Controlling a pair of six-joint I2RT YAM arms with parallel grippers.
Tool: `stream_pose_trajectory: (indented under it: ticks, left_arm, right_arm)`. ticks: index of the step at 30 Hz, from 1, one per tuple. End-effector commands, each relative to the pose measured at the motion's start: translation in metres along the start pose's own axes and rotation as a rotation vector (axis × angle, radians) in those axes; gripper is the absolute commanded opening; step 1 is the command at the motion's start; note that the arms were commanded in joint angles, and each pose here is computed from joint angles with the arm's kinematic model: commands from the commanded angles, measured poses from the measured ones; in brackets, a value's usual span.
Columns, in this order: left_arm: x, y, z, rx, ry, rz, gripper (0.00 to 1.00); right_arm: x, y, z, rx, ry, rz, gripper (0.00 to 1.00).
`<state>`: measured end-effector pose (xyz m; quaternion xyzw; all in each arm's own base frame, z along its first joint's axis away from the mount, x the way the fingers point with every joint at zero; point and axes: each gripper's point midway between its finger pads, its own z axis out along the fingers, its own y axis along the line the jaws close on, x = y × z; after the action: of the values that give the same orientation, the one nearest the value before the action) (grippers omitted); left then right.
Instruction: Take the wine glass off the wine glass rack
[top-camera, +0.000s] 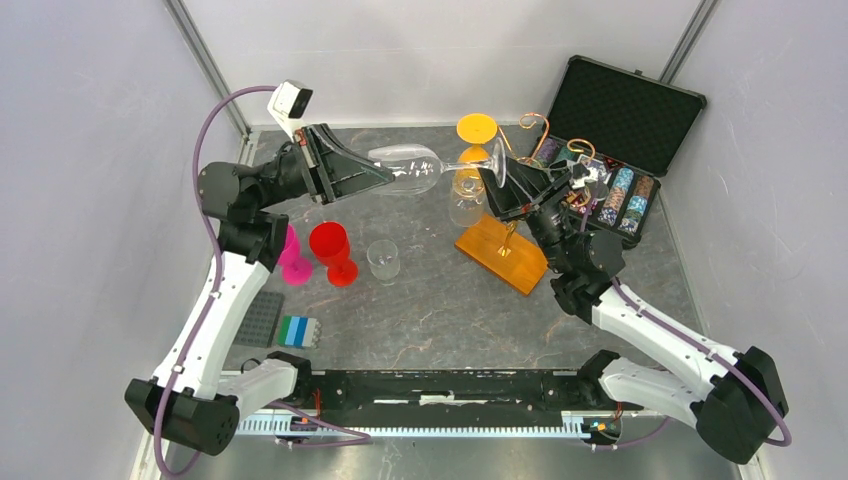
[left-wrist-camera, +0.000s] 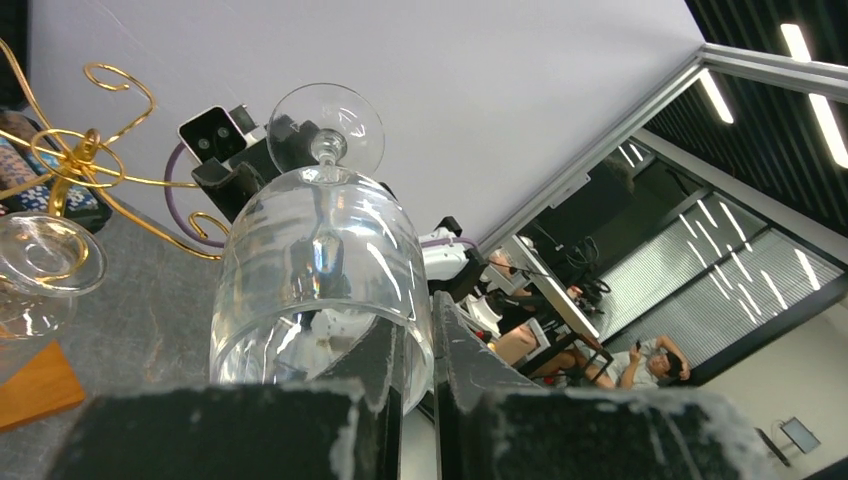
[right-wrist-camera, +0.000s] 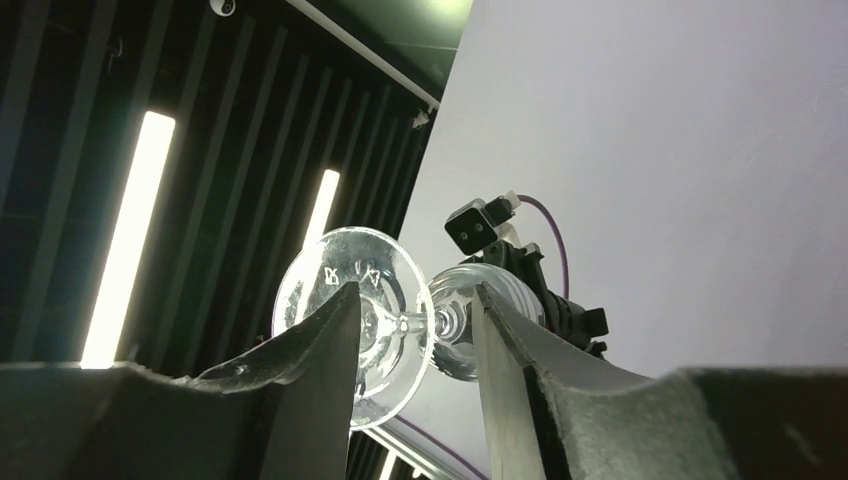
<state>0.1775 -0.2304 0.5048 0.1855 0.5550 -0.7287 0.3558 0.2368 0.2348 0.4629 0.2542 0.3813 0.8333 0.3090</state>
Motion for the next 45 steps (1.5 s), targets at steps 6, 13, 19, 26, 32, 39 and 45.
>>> stream_pose_trajectory:
  ticks: [6,13,19,26,32,39,45]
  left_arm:
    - [-0.022,-0.032,-0.001,-0.094,-0.092,0.247,0.02]
    - [-0.032,-0.040,-0.016,-0.283,-0.145,0.393,0.02]
    - [-0.029,0.005,-0.048,-0.596,-0.111,0.432,0.02]
    - [0.012,0.063,-0.092,-0.866,0.090,0.358,0.02]
    - [0.043,0.090,-0.101,-0.904,0.181,0.261,0.02]
    - [0.096,0.126,-0.081,-0.972,0.359,0.225,0.02]
    - [0.140,0.159,-0.059,-1.056,0.509,0.209,0.02]
  right_arm:
    - [0.020,0.008,0.015,0.040,0.090,-0.193,0.64]
    - [0.014,0.014,0.018,0.099,0.052,-0.384,0.81]
    - [0.011,0.006,0.018,0.158,0.075,-0.557,0.82]
    - [0.011,0.001,0.015,0.227,0.171,-0.897,0.82]
    - [0.006,0.012,0.003,0.209,0.175,-1.050,0.83]
    - [-0.003,0.024,-0.013,0.226,0.143,-1.126,0.83]
    - [-0.013,0.035,-0.024,0.252,0.085,-1.157,0.83]
